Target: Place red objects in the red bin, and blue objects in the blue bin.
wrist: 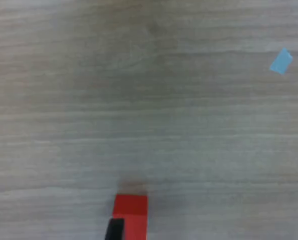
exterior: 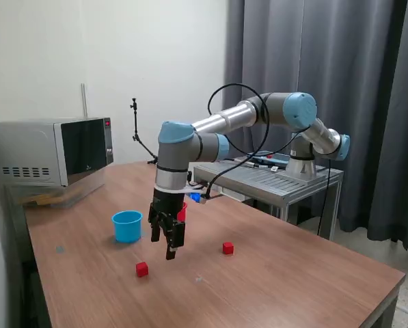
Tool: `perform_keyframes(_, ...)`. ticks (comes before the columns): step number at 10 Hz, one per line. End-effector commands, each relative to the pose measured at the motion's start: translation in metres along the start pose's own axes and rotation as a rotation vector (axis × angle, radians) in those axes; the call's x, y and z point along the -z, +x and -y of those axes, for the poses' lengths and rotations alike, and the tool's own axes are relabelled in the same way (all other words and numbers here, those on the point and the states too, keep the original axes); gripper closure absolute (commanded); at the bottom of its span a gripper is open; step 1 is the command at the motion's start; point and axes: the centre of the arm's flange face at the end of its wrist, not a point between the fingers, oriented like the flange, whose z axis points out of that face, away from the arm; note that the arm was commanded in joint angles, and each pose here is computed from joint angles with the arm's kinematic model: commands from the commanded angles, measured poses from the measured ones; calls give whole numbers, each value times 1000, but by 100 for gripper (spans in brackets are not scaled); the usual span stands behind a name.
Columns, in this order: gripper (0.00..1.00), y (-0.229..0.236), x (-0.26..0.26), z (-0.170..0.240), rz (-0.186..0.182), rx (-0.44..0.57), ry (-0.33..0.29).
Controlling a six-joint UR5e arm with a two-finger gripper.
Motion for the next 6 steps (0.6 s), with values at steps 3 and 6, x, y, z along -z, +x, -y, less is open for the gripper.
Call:
perform_keyframes(3,0,0,-8,-5,-5,-27,-8)
perform_keyframes(6,0,-19,-11,-9,-1,-144,-3)
